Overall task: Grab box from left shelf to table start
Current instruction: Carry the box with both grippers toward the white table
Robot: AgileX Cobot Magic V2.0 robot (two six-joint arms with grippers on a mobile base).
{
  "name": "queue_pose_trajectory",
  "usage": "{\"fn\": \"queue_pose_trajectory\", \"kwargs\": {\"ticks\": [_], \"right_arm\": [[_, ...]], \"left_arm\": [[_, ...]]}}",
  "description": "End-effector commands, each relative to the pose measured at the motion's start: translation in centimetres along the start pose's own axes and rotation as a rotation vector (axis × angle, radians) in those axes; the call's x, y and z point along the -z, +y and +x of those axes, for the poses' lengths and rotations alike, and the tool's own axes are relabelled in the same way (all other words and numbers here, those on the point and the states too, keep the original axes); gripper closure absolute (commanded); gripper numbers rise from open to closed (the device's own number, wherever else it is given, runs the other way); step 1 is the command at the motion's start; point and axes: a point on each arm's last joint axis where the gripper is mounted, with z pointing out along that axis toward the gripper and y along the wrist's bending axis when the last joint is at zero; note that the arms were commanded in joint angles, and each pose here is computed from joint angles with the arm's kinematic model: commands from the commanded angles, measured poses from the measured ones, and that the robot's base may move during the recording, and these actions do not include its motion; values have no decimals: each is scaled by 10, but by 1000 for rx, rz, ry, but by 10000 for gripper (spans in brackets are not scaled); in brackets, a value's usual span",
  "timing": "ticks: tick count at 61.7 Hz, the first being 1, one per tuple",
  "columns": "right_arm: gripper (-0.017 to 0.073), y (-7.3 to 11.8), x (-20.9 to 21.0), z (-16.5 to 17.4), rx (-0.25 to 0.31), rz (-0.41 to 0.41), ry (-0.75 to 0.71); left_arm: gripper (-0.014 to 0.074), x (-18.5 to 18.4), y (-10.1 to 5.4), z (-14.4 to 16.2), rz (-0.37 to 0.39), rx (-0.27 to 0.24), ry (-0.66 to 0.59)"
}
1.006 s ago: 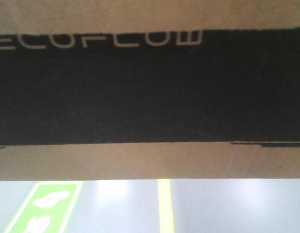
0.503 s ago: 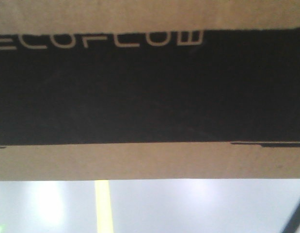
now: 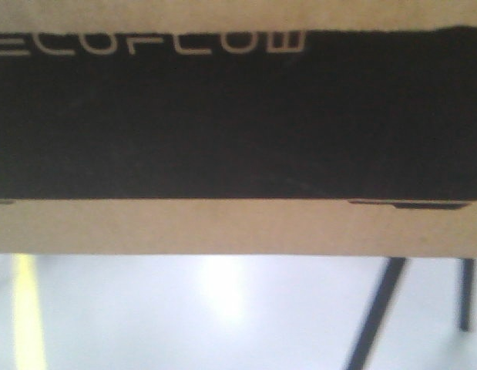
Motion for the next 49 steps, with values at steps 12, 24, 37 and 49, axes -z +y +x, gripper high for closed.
{"fn": "queue_pose_trajectory", "kwargs": {"ticks": [12, 24, 37, 49], "right_arm": [[533, -7, 5, -14, 45, 100, -122], [533, -7, 5, -14, 45, 100, -122], [533, -7, 5, -14, 45, 100, -122], [533, -7, 5, -14, 45, 100, -122]], "left_arm": [[679, 18, -8, -26, 98, 74, -263], [679, 18, -7, -27, 85, 65, -268], [679, 18, -6, -27, 74, 58, -272], [679, 18, -5, -27, 70, 55, -273]]}}
